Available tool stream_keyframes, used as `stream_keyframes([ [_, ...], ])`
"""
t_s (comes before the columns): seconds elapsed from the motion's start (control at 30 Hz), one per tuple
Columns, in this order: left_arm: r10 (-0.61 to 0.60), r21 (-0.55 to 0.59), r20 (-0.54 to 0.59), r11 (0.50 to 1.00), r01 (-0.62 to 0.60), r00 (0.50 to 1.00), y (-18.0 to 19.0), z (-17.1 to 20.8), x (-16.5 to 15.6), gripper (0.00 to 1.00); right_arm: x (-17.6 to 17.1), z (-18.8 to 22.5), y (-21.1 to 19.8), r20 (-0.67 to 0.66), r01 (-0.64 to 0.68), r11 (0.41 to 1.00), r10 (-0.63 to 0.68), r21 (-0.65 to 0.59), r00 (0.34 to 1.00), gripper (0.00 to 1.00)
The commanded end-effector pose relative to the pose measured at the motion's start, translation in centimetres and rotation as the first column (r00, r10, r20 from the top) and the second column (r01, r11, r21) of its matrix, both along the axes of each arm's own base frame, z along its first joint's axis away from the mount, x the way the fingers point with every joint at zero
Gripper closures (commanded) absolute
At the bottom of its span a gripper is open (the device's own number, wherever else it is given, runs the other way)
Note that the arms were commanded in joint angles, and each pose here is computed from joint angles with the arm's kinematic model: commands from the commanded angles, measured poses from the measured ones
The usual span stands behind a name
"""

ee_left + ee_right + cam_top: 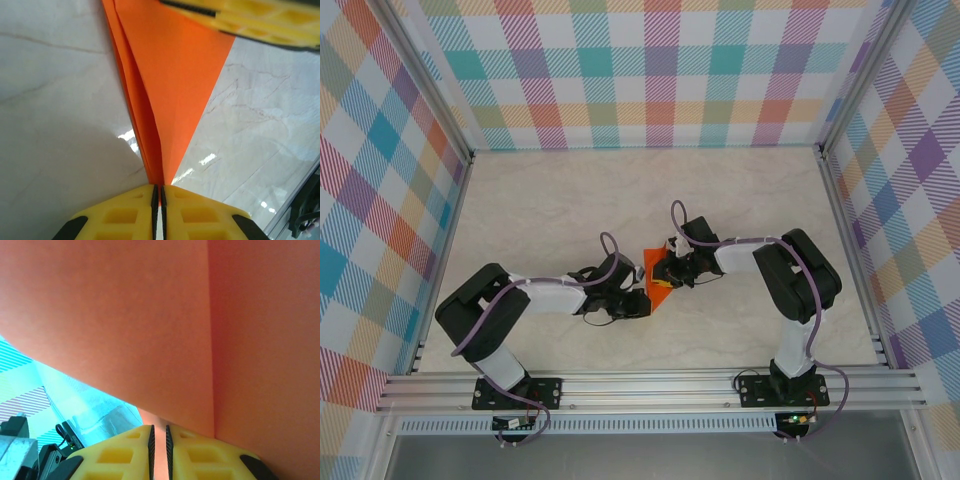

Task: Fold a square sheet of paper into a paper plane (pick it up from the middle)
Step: Fourth fold the wing at the center of the table.

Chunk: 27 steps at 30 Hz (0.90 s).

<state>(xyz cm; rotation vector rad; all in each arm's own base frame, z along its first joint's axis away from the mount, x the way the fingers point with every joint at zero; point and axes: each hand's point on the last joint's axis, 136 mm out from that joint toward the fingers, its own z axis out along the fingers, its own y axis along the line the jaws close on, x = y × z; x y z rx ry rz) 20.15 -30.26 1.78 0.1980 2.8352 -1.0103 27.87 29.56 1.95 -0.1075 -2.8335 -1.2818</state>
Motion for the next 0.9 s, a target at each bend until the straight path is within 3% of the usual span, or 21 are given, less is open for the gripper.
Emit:
stream_keyframes([
  [0.0, -0.075, 0.072, -0.074, 0.994, 0.080, 0.994, 1.2, -0.9, -2.8, 0.87, -2.1, -3.9, -2.1, -0.107, 0.011, 0.990, -0.026, -0.140, 0.994, 0.83],
  [0.17, -0.052, 0.061, 0.009, 0.997, 0.051, 0.999, 1.4, 1.5, -1.8, 0.87, -2.1, -3.8, -2.1, -0.104, 0.010, 0.990, -0.026, -0.144, 0.994, 0.83],
  [0.3, 0.053, 0.056, 0.121, 0.997, -0.060, 0.991, 2.1, 4.3, 0.6, 0.87, -2.1, -3.8, -2.1, -0.104, 0.010, 0.990, -0.025, -0.141, 0.994, 0.83],
  [0.47, 0.202, -0.030, 0.194, 0.979, -0.200, 0.960, 2.4, 7.0, 3.7, 0.86, -2.0, -3.9, -2.1, -0.105, 0.013, 0.990, -0.028, -0.141, 0.994, 0.83],
  [0.67, 0.188, -0.120, 0.186, 0.979, -0.167, 0.964, -0.4, 7.5, 5.0, 0.86, -2.0, -3.9, -2.2, -0.106, 0.018, 0.989, -0.034, -0.147, 0.994, 0.83],
  [0.87, 0.170, -0.127, 0.152, 0.980, -0.151, 0.974, -2.0, 5.7, 5.7, 0.87, -2.1, -3.9, -2.2, -0.109, 0.019, 0.989, -0.036, -0.148, 0.993, 0.83],
])
